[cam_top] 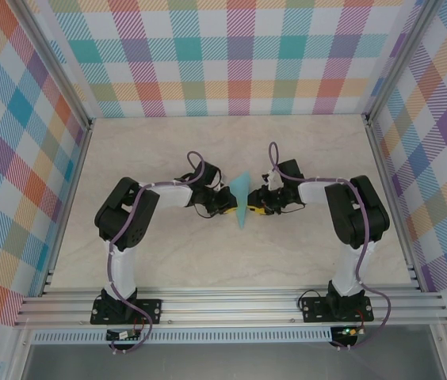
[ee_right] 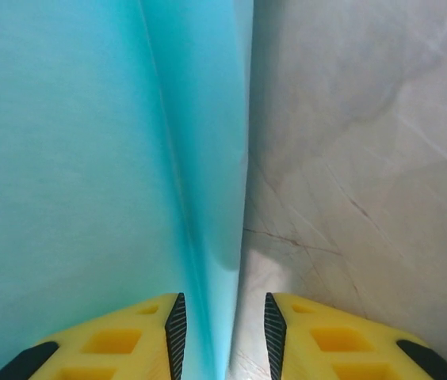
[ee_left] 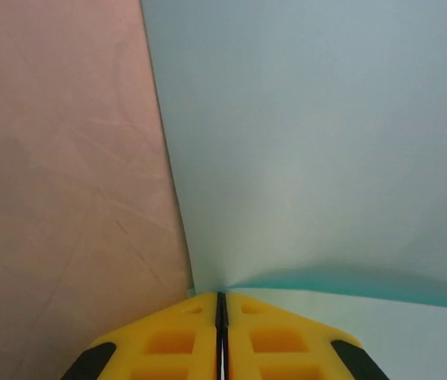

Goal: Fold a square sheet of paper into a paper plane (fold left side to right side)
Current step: Fold the wing for the fifth time at the center of the table.

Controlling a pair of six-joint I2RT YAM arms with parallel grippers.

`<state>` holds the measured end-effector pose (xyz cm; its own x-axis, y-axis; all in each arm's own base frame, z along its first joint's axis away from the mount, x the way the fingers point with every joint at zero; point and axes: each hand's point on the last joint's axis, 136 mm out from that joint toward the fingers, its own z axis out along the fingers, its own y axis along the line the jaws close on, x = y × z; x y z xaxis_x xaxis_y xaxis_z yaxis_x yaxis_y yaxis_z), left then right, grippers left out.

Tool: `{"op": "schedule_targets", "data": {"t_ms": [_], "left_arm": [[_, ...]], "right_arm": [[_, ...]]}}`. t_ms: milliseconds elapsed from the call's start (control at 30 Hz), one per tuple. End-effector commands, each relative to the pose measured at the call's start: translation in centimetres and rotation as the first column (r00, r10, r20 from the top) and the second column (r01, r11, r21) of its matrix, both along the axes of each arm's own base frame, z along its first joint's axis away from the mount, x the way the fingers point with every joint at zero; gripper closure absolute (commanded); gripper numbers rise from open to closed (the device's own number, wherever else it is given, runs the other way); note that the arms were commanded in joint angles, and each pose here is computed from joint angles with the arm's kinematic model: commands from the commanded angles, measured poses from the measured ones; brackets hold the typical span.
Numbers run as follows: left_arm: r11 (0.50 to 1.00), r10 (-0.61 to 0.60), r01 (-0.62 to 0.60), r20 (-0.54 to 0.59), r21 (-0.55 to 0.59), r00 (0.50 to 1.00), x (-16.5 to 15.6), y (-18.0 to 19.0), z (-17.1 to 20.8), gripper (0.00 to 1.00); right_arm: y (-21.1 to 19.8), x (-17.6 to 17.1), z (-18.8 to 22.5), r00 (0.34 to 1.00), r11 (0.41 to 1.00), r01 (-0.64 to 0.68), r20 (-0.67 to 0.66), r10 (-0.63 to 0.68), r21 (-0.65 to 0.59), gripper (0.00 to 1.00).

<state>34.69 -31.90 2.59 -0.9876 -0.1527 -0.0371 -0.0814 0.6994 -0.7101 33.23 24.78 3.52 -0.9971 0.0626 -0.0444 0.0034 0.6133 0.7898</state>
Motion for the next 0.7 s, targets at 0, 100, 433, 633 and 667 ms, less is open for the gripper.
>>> {"op": "schedule_targets", "data": {"t_ms": [0,100,433,633,667], "left_arm": [[1.000,-0.009,0.009,-0.002,0.010,1.000,0.4,0.1,-0.4,0.92],[1.000,-0.009,0.009,-0.001,0.019,1.000,0.5,0.2,-0.6,0.92],[0.999,-0.014,0.014,-0.002,0.035,1.000,0.5,0.3,-1.1,0.93],[0.999,-0.018,0.018,-0.003,0.039,1.000,0.5,0.3,-1.3,0.94],[0.999,-0.018,0.018,-0.004,0.040,1.000,0.5,0.3,-1.3,0.94]], "right_arm": [[-0.1,1.7,1.4,0.999,1.000,-0.007,0.051,0.007,0.006,0.66],[-0.1,2.6,1.7,0.998,1.000,-0.009,0.060,0.009,0.008,0.66],[0.8,4.4,2.2,0.997,0.999,-0.035,0.068,0.032,0.040,0.65],[1.0,5.0,1.9,0.997,0.998,-0.037,0.067,0.034,0.047,0.60],[1.1,5.0,1.8,0.997,0.998,-0.036,0.063,0.034,0.046,0.60]]}}
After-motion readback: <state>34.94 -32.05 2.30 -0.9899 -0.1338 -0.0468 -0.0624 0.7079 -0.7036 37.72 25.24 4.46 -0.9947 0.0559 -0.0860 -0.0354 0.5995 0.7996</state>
